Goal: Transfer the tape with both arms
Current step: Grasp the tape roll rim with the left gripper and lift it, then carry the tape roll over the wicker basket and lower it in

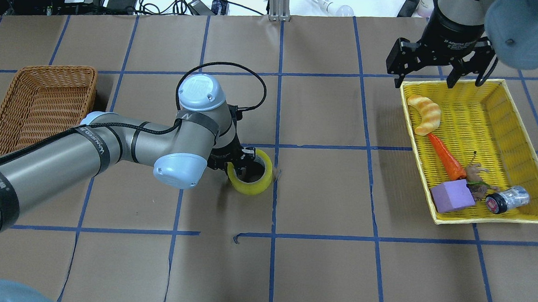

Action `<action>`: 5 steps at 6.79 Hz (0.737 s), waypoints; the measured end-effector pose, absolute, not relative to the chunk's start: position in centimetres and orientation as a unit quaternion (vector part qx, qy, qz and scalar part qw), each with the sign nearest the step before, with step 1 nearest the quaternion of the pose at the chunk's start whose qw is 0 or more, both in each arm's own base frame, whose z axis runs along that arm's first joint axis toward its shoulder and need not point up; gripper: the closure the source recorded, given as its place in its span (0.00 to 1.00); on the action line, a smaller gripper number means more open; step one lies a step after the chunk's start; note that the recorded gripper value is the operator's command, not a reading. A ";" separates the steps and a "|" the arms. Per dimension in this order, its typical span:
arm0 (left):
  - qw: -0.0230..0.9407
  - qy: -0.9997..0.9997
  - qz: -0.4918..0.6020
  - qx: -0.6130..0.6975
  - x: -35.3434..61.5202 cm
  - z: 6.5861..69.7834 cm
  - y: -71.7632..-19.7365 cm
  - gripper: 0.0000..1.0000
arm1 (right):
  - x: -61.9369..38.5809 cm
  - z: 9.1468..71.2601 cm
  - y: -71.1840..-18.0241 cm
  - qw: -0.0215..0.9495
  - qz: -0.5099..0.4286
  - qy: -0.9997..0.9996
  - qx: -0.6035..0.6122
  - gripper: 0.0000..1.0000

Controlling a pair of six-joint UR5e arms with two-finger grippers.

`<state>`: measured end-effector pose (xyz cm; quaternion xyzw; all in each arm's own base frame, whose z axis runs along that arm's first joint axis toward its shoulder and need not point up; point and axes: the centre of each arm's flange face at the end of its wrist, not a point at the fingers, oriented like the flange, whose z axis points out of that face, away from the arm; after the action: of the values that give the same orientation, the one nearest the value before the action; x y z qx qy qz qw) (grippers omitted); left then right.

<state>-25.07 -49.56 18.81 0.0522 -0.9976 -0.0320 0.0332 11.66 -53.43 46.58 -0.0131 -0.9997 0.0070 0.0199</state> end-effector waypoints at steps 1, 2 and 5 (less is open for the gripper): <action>0.035 -0.997 -0.027 0.070 -22.8 19.7 -50.9 1.00 | 11.8 46.9 -53.2 0.016 0.009 -1.000 -0.013 0.00; 0.036 -0.996 -0.023 0.082 -18.4 20.9 -52.9 1.00 | 11.9 47.4 -52.8 0.012 0.013 -1.000 -0.013 0.00; 0.021 -1.000 -0.013 0.008 0.5 27.1 -58.4 1.00 | 12.5 48.0 -52.4 -0.013 0.019 -1.000 -0.011 0.00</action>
<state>0.49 -58.39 27.08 0.0083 -0.9997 -0.0128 0.0210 12.54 -52.40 47.98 -0.0108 -0.9997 0.0186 -0.0130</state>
